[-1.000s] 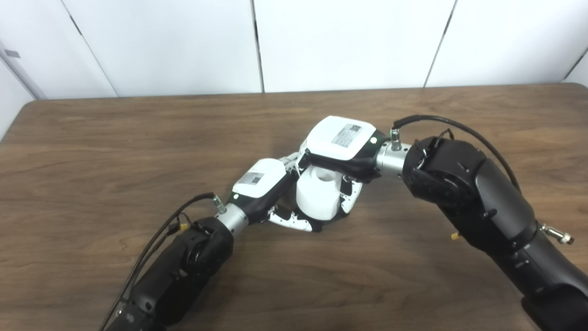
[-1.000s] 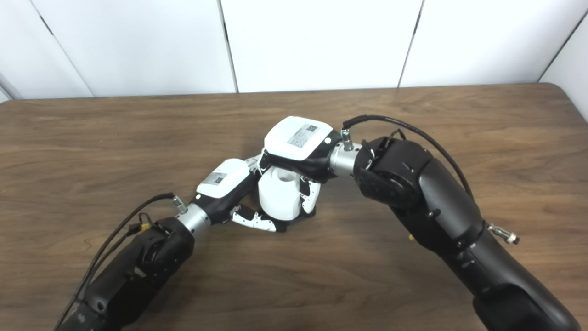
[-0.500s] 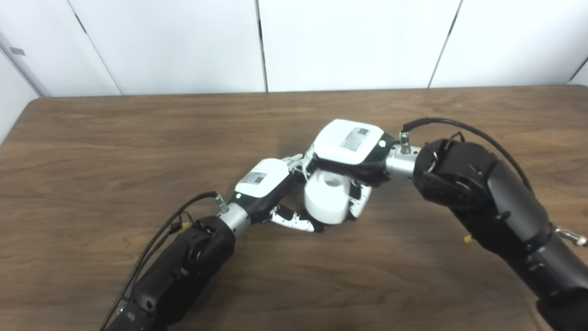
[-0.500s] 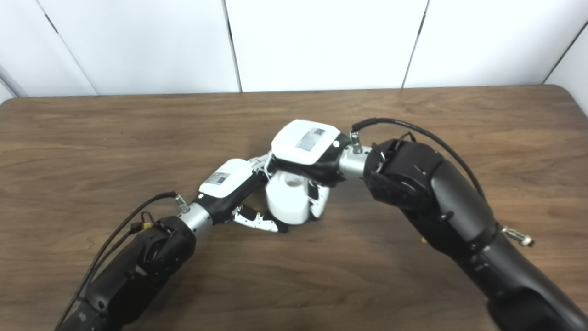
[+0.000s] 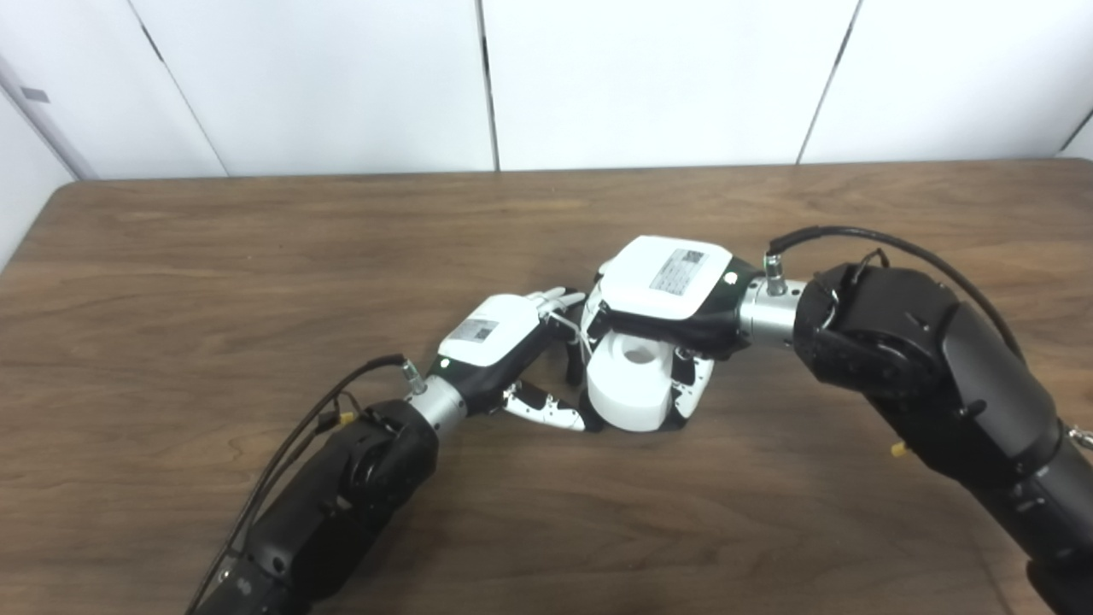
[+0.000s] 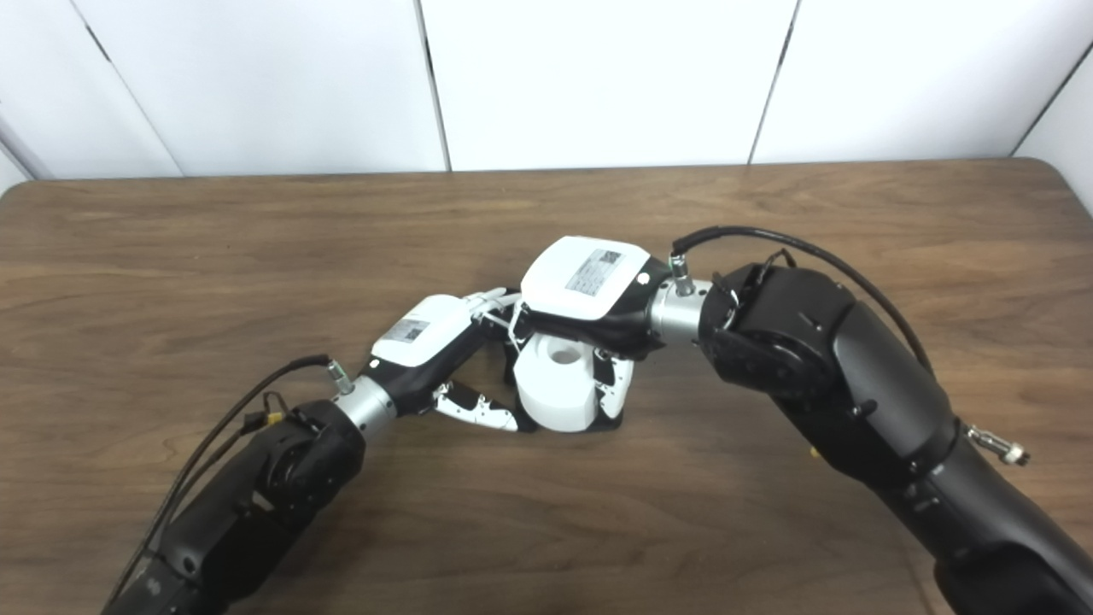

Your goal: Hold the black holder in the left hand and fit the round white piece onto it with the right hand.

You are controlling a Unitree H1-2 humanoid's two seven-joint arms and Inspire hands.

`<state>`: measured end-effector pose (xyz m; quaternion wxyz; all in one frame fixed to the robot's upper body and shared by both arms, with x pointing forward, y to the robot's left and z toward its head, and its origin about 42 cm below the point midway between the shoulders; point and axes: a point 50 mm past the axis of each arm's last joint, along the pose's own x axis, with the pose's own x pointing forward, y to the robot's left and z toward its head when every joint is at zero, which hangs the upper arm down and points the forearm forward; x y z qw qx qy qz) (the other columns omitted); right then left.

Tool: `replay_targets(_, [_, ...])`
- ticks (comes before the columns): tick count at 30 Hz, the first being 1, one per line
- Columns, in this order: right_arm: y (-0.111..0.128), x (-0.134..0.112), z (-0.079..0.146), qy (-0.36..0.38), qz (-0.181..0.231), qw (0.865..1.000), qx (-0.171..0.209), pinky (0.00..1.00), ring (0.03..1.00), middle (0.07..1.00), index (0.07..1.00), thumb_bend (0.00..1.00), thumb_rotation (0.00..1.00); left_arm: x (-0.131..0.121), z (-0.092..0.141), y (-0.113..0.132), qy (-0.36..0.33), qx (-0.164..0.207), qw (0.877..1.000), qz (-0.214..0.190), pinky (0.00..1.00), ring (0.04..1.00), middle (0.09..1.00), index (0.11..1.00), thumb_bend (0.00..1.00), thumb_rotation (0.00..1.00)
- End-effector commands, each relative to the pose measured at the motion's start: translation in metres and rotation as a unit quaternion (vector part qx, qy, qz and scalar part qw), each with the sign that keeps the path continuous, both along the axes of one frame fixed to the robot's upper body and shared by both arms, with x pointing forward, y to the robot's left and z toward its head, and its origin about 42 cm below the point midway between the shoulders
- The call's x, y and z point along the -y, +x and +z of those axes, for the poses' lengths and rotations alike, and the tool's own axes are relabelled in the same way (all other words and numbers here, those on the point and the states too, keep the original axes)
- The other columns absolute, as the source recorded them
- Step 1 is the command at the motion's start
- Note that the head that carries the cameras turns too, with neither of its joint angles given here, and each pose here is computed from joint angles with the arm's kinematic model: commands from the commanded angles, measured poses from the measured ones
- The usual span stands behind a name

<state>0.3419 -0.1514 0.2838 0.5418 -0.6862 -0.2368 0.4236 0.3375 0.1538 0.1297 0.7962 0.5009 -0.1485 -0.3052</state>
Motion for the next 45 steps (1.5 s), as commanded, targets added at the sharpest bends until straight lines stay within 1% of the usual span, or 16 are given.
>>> replay_targets(1, [-0.001, 0.004, 0.001, -0.017, 0.004, 1.0, 0.001, 0.86, 0.781, 0.72, 0.481, 0.53, 0.14, -0.006, -0.026, -0.015, 0.056, -0.065, 0.996, -0.006, 0.91, 0.956, 0.927, 0.486, 0.52, 0.07])
replay_targets(5, [0.0, 0.003, 0.0, -0.004, -0.001, 1.0, 0.002, 0.84, 0.772, 0.718, 0.481, 0.53, 0.14, -0.006, -0.026, -0.015, 0.052, -0.067, 0.996, -0.007, 0.91, 0.954, 0.926, 0.486, 0.52, 0.07])
replay_targets(8, [0.0, 0.003, 0.001, 0.009, -0.009, 1.0, 0.004, 0.8, 0.757, 0.724, 0.491, 0.52, 0.15, -0.006, -0.026, -0.015, 0.053, -0.068, 0.996, -0.009, 0.91, 0.953, 0.929, 0.486, 0.52, 0.07])
replay_targets(9, [0.0, 0.003, 0.001, 0.012, -0.012, 1.0, 0.005, 0.78, 0.753, 0.741, 0.654, 0.73, 0.18, -0.006, -0.026, -0.015, 0.053, -0.069, 0.996, -0.01, 0.91, 0.954, 0.93, 0.486, 0.52, 0.07])
replay_targets(10, [0.0, 0.003, 0.002, 0.014, -0.015, 1.0, 0.005, 0.78, 0.762, 0.773, 0.757, 0.82, 0.2, -0.007, -0.026, -0.015, 0.053, -0.069, 0.996, -0.01, 0.91, 0.954, 0.93, 0.486, 0.52, 0.07])
replay_targets(11, [0.0, 0.004, 0.002, 0.018, -0.019, 1.0, 0.008, 0.77, 0.776, 0.811, 0.835, 0.86, 0.22, -0.007, -0.026, -0.015, 0.053, -0.07, 0.996, -0.011, 0.91, 0.954, 0.929, 0.487, 0.52, 0.07])
replay_targets(12, [0.0, 0.004, 0.003, 0.021, -0.024, 0.999, 0.012, 0.75, 0.796, 0.867, 0.933, 0.92, 0.24, -0.007, -0.027, -0.015, 0.054, -0.069, 0.996, -0.011, 0.91, 0.953, 0.929, 0.487, 0.52, 0.07])
replay_targets(14, [0.0, 0.005, 0.005, 0.026, -0.032, 0.999, 0.026, 0.73, 0.827, 0.945, 0.983, 0.98, 0.26, -0.007, -0.027, -0.015, 0.055, -0.067, 0.996, -0.012, 0.9, 0.947, 0.925, 0.487, 0.52, 0.07])
replay_targets(15, [0.0, 0.005, 0.006, 0.027, -0.036, 0.998, 0.032, 0.72, 0.834, 0.971, 0.993, 0.99, 0.26, -0.006, -0.027, -0.015, 0.057, -0.067, 0.996, -0.012, 0.9, 0.947, 0.924, 0.487, 0.52, 0.07])
replay_targets(17, [0.001, 0.005, 0.009, 0.03, -0.042, 0.998, 0.041, 0.71, 0.837, 0.987, 0.999, 1.0, 0.27, -0.006, -0.027, -0.015, 0.058, -0.067, 0.996, -0.013, 0.9, 0.946, 0.923, 0.487, 0.52, 0.07])
replay_targets(23, [0.005, 0.006, 0.016, 0.036, -0.05, 0.997, 0.054, 0.71, 0.83, 0.987, 1.0, 1.0, 0.28, -0.006, -0.028, -0.016, 0.054, -0.067, 0.996, -0.016, 0.9, 0.951, 0.928, 0.487, 0.52, 0.07])
replay_targets(27, [0.009, 0.007, 0.025, 0.046, -0.051, 0.996, 0.058, 0.71, 0.821, 0.977, 1.0, 1.0, 0.27, -0.003, -0.028, -0.018, 0.046, -0.071, 0.996, -0.025, 0.89, 0.947, 0.93, 0.486, 0.52, 0.07])
replay_targets(34, [0.01, 0.009, 0.033, 0.043, -0.054, 0.996, 0.062, 0.71, 0.817, 0.974, 1.0, 1.0, 0.26, -0.001, -0.027, -0.017, 0.034, -0.081, 0.996, -0.033, 0.91, 0.953, 0.939, 0.486, 0.52, 0.07])
replay_targets(41, [0.01, 0.011, 0.036, 0.04, -0.057, 0.996, 0.06, 0.72, 0.812, 0.971, 1.0, 1.0, 0.25, -0.002, -0.028, -0.016, 0.037, -0.075, 0.996, -0.036, 0.89, 0.951, 0.935, 0.485, 0.52, 0.07])
replay_targets(45, [0.009, 0.013, 0.043, 0.039, -0.061, 0.995, 0.062, 0.71, 0.819, 0.979, 1.0, 1.0, 0.26, 0.0, -0.027, -0.015, 0.04, -0.071, 0.996, -0.034, 0.89, 0.95, 0.932, 0.486, 0.52, 0.07])
